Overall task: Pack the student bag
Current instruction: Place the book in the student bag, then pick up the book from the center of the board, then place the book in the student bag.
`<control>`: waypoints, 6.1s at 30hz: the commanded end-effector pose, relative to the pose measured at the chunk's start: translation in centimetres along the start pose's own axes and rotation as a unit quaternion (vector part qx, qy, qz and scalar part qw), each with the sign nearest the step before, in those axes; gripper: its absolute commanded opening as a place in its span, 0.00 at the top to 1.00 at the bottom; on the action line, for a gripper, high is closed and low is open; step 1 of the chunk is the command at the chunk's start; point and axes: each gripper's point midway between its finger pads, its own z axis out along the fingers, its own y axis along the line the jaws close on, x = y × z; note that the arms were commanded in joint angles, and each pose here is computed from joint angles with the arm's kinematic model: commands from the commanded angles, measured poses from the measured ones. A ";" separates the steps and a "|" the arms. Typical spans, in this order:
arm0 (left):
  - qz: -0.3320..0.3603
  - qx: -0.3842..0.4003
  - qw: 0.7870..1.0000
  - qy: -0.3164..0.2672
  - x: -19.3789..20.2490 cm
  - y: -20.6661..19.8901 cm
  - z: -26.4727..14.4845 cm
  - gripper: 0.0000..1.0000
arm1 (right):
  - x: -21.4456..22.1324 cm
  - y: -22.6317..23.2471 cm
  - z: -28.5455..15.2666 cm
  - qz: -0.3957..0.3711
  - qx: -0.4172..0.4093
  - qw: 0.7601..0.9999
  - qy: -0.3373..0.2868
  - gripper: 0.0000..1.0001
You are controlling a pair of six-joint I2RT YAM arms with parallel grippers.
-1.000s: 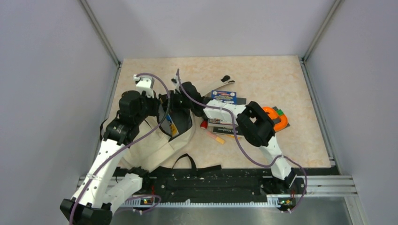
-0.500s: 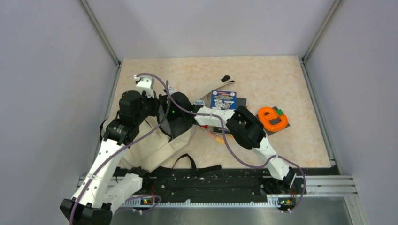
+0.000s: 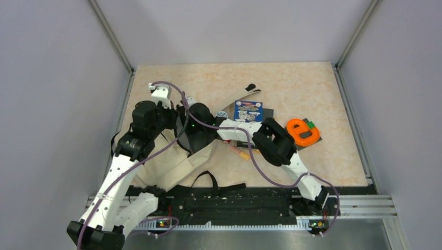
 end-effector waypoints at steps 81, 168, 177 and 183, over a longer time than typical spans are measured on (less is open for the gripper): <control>-0.012 -0.046 0.998 -0.036 -2.0 1.5 0.5 1.00 | -7.6 -29.5 -23.9 0.008 0.038 0.999 0.020 0.22; -0.022 0.000 0.997 -0.069 -3.4 -0.3 -1.0 1.00 | -6.8 -3.6 -12.4 0.086 -0.070 0.985 -0.129 0.63; -0.022 0.000 0.998 -0.066 -3.3 -0.2 -0.8 1.00 | -2.9 -2.3 -11.4 0.094 -0.101 0.988 -0.075 0.51; -0.022 0.000 0.998 -0.066 -3.3 -0.3 -0.8 1.00 | -0.7 -1.6 -11.4 0.122 -0.092 0.987 -0.047 0.48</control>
